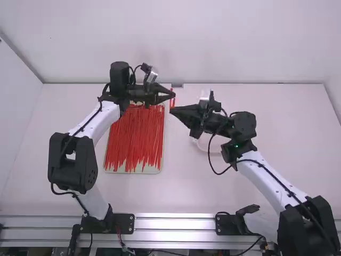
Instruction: Fasten the cable tie
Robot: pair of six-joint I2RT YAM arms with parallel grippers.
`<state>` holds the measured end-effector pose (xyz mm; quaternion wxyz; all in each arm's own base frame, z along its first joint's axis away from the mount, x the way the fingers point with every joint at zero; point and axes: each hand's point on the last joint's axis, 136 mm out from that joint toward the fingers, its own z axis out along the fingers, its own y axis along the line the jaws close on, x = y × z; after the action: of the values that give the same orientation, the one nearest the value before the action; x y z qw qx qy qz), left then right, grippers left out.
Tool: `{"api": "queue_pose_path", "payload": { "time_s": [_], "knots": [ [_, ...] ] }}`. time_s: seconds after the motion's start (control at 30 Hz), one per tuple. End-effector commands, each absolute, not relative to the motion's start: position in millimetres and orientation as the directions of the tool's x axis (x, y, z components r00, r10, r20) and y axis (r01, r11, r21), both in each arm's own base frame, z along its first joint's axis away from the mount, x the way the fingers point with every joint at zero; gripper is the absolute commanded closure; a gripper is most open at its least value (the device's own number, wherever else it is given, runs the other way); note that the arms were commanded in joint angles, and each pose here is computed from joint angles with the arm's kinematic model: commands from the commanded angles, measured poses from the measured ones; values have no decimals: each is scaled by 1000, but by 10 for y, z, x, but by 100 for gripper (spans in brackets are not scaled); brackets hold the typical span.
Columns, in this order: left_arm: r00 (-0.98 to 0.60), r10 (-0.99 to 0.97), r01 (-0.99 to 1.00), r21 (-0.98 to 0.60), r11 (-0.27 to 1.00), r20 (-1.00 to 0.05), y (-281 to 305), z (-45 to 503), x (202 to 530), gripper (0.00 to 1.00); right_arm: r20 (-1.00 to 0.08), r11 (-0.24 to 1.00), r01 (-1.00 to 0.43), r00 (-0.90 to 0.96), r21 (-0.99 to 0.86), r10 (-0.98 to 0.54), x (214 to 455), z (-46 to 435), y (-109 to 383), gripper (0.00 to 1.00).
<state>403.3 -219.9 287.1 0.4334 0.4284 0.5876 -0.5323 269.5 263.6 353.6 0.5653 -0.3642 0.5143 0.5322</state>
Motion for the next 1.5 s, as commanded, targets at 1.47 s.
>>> {"api": "queue_pose_path", "payload": {
  "time_s": [1.47],
  "knots": [
    [542, -64, 832, 546, -98, -838, -2179, 3245, 3788, 98, -713, 131, -703, -668, 698, 213, 3077, 2749, 2822, 100]
  ]
}}
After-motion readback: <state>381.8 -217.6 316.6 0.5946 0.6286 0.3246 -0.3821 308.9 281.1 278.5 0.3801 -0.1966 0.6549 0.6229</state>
